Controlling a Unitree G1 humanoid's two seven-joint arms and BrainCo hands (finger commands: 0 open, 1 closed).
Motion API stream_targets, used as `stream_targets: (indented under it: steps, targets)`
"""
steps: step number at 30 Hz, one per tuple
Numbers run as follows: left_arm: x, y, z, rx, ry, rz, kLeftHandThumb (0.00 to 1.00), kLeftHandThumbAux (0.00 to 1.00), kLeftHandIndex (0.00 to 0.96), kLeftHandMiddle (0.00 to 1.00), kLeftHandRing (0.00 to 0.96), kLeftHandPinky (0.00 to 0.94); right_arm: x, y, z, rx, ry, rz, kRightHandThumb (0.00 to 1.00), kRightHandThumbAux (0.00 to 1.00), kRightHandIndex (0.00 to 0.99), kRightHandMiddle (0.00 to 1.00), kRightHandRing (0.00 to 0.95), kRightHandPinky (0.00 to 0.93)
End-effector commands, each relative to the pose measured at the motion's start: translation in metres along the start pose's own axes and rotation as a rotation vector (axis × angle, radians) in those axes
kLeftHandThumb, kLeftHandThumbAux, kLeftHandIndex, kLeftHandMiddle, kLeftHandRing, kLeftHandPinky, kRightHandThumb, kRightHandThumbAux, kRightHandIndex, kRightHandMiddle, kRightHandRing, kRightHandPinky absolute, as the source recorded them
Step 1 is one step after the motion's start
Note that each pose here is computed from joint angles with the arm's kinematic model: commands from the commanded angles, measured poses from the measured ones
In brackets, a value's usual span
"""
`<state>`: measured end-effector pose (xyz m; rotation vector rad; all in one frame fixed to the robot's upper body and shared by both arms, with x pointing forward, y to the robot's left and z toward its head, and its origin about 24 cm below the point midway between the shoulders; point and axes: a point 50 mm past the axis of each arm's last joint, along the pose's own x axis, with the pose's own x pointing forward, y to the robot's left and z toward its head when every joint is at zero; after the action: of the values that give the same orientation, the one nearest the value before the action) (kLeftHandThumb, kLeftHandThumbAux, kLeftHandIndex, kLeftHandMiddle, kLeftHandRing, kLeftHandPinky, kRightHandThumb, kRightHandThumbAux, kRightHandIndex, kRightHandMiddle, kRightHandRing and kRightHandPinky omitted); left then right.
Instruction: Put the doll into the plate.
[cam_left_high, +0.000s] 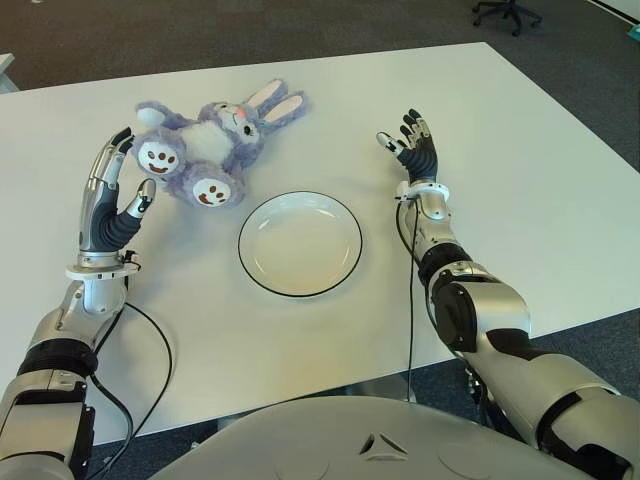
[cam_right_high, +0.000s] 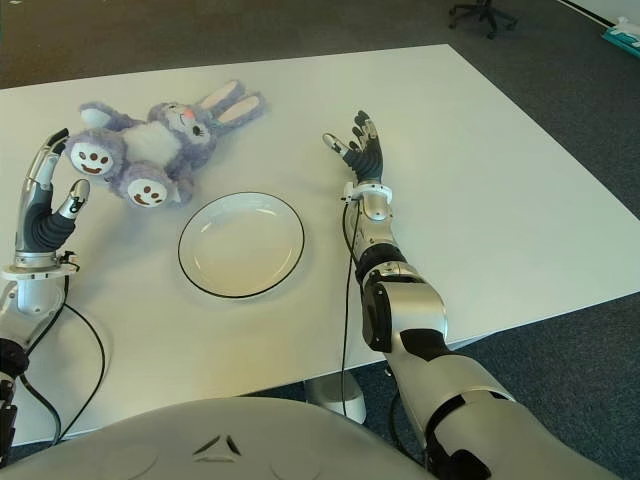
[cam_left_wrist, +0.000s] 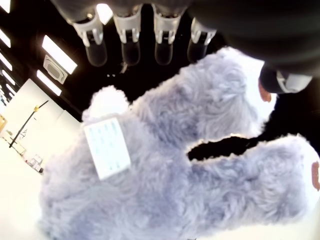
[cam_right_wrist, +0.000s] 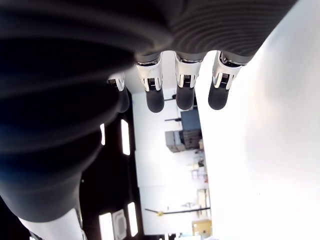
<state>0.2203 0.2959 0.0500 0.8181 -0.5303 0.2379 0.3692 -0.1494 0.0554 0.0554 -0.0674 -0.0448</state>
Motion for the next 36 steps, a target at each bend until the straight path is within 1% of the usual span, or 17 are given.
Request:
stream_targets:
  steps: [1, 7, 10, 12, 13, 15, 18, 20, 22, 29, 36]
  targets:
    - [-0.083, -0.034, -0.009, -0.025, 0.279, -0.089, 0.467, 0.106, 0.0, 0.0, 0.0, 0.0, -0.03, -0.007, -0.05, -0.002, 0.213, -0.019, 0.104, 0.784, 0.047, 0.031, 0.031, 0.067]
    - [-0.085, -0.029, -0.017, 0.07, 0.31, -0.053, 0.451, 0.091, 0.0, 0.0, 0.0, 0.0, -0.029, -0.006, -0.05, -0.004, 0.216, -0.016, 0.106, 0.783, 0.049, 0.032, 0.031, 0.065]
    - [-0.08, -0.026, -0.02, 0.132, 0.297, -0.015, 0.445, 0.086, 0.0, 0.0, 0.0, 0.0, -0.029, -0.005, -0.05, -0.002, 0.219, -0.015, 0.108, 0.788, 0.052, 0.035, 0.033, 0.069]
    - [-0.073, -0.023, -0.021, 0.158, 0.276, 0.009, 0.443, 0.085, 0.0, 0.0, 0.0, 0.0, -0.029, -0.005, -0.05, -0.002, 0.22, -0.013, 0.108, 0.788, 0.053, 0.036, 0.034, 0.069]
    - [-0.063, -0.019, -0.021, 0.169, 0.249, 0.032, 0.442, 0.086, 0.0, 0.0, 0.0, 0.0, -0.028, -0.004, -0.049, -0.001, 0.22, -0.012, 0.109, 0.788, 0.053, 0.036, 0.034, 0.069]
    - [-0.052, -0.012, -0.02, 0.182, 0.213, 0.06, 0.442, 0.086, 0.0, 0.0, 0.0, 0.0, -0.028, -0.004, -0.049, -0.001, 0.221, -0.011, 0.11, 0.789, 0.052, 0.036, 0.034, 0.069]
    - [-0.048, -0.005, -0.019, 0.188, 0.197, 0.074, 0.446, 0.089, 0.0, 0.0, 0.0, 0.0, -0.028, -0.003, -0.049, 0.0, 0.222, -0.009, 0.113, 0.787, 0.052, 0.037, 0.034, 0.066]
    - [-0.041, 0.004, -0.013, 0.178, 0.167, 0.081, 0.451, 0.094, 0.0, 0.0, 0.0, 0.0, -0.028, -0.002, -0.049, 0.002, 0.224, -0.01, 0.115, 0.787, 0.052, 0.038, 0.035, 0.068]
    - [-0.037, 0.008, -0.008, 0.173, 0.148, 0.081, 0.457, 0.098, 0.0, 0.0, 0.0, 0.0, -0.027, -0.001, -0.049, 0.005, 0.224, -0.01, 0.121, 0.787, 0.054, 0.039, 0.036, 0.073]
    - [-0.029, 0.007, -0.001, 0.196, 0.15, 0.047, 0.465, 0.098, 0.0, 0.0, 0.0, 0.0, -0.027, 0.0, -0.048, 0.014, 0.221, -0.011, 0.139, 0.785, 0.057, 0.042, 0.039, 0.073]
    - [-0.024, 0.008, -0.002, 0.259, 0.155, 0.022, 0.468, 0.098, 0.0, 0.0, 0.0, 0.0, -0.027, 0.001, -0.048, 0.019, 0.219, -0.013, 0.143, 0.783, 0.055, 0.042, 0.039, 0.075]
